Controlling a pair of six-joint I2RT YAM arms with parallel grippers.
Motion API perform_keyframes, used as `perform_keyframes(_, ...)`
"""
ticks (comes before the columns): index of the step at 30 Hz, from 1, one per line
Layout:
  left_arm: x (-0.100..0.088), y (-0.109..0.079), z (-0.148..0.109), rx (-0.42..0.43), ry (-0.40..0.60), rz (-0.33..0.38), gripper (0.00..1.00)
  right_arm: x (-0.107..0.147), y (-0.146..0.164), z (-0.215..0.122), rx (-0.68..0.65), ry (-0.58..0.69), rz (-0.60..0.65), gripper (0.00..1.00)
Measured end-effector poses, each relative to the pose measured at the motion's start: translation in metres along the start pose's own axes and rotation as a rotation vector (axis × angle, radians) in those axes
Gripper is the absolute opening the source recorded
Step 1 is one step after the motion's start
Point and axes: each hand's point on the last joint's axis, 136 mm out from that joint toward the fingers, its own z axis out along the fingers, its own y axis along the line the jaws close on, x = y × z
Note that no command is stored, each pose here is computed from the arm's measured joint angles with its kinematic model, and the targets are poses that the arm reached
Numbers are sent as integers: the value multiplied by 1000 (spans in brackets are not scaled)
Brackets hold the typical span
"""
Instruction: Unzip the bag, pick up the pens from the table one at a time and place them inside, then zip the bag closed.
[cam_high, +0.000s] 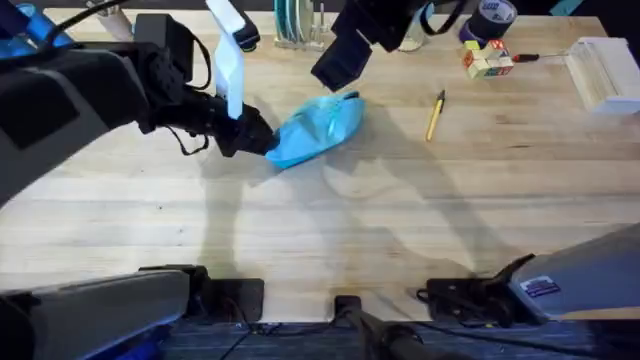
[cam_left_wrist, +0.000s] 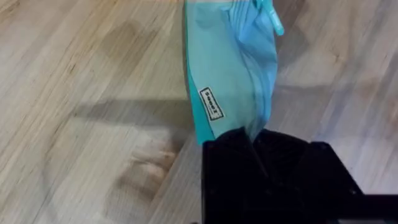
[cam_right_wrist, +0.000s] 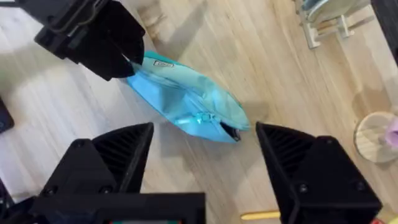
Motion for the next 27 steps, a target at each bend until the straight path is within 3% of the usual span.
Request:
perform_keyframes(10, 0, 0, 0, -2, 2, 1, 42, 0, -1, -36, 92, -58, 26, 996)
perform_keyframes(17, 0, 0, 0, -2, 2, 1, 42, 19, 8, -41, 127, -125, 72, 996)
perform_keyframes(21, 0, 0, 0, -2, 2, 1, 42, 31, 14, -39, 134, -170, 185, 996)
perform_keyframes(27, 0, 0, 0, -2, 2, 1, 42, 55, 23, -26, 101, -166, 499, 996)
